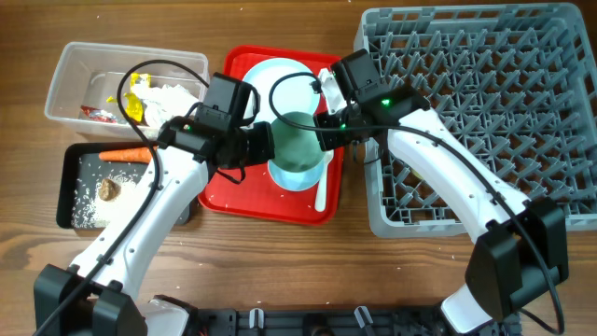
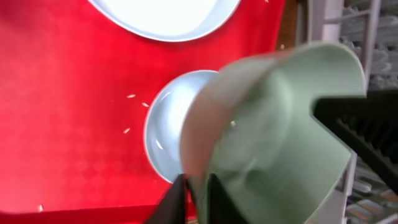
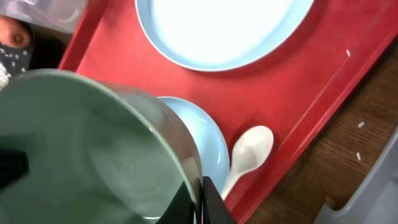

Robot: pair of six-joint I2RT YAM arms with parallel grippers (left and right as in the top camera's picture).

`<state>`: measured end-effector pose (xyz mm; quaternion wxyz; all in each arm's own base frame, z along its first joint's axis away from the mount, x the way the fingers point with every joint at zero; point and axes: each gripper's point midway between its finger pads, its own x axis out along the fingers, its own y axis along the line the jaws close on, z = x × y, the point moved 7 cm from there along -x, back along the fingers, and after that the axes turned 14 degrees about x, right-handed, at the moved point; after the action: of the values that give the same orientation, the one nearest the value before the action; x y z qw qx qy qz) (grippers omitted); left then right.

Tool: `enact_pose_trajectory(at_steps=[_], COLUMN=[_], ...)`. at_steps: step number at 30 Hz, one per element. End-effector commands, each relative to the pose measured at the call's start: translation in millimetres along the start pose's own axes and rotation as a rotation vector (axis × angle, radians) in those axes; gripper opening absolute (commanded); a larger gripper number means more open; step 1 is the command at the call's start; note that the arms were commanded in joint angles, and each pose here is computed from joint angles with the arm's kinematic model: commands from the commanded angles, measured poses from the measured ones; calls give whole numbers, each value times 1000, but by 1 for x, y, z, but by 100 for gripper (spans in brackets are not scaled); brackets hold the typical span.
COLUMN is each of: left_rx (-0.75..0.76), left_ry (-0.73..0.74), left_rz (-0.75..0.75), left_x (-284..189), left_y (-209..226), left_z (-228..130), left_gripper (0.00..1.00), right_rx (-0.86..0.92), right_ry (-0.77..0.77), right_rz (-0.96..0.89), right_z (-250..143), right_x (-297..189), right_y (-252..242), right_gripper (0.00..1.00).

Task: Sort waste into correct bins and load items into the dishwasher rack
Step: 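Close the right gripper on the green bowl held by the left, then release the left gripper and carry the green bowl into the rack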

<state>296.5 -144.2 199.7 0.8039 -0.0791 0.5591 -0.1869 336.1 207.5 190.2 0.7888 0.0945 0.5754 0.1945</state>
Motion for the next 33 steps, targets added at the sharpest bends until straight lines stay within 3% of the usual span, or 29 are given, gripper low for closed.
enact_pose_trajectory(at_steps=[1,13,16,23,28,33], left_rx=[9,-70,-109,-134,-141,-151], left_ry=[-10,-157,-173,-171,-153,-134], left_rz=[-62,-36,-16,9,15,57], left_x=[-4,-39,-44,-44,-35,-25], left_y=[-9,21,35,45,48,55], left_z=[-1,24,27,28,29,30], left_gripper=[25,45,45,42,38,34], right_rx=[-6,25,34,-378,-449,-533], right_ry=[-31,-358,-466,-629,-760,-718], right_rz=[-18,-357,-491,-699,-931,-1123], right_z=[6,53,69,122,151,167], right_x=[1,-53,-68,-108,-138,-130], right_y=[1,-30,-49,-80,-103,-127], right_gripper=[4,4,4,4,4,5])
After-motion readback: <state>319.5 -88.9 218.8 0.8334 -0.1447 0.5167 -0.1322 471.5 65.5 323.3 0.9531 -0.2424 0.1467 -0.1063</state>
